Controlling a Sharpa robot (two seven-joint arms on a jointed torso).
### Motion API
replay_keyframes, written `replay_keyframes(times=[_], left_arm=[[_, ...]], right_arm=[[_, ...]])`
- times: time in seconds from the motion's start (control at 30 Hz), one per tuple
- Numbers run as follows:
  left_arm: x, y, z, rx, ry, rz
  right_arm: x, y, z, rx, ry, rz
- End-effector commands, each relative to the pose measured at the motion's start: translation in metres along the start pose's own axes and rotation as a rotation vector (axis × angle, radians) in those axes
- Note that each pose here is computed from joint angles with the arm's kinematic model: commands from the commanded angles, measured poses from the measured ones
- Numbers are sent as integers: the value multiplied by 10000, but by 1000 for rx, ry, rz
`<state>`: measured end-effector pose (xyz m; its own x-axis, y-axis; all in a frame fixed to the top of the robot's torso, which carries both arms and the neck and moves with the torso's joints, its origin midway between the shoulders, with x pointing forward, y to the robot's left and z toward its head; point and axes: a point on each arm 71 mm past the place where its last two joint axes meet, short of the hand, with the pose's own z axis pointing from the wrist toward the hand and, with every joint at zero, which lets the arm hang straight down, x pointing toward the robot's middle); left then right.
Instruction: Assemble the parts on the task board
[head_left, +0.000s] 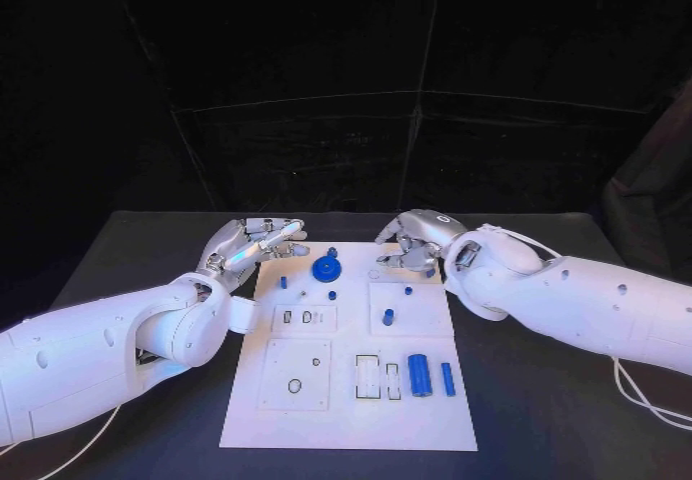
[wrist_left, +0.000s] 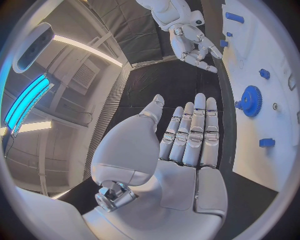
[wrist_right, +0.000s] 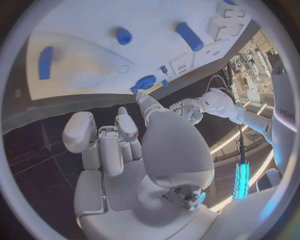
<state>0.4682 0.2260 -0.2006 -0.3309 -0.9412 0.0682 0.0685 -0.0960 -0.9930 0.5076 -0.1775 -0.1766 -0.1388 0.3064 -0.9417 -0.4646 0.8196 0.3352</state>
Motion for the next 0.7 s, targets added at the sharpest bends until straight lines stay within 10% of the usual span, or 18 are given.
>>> replay_keyframes(times=[0.03, 0.7], left_arm=[[3, -16, 6, 11, 12, -3], [-2, 6, 32, 7, 14, -4]], right_arm=[[-111, -145, -119, -44, -36, 208], [-65, -809, -435, 54, 15, 266]])
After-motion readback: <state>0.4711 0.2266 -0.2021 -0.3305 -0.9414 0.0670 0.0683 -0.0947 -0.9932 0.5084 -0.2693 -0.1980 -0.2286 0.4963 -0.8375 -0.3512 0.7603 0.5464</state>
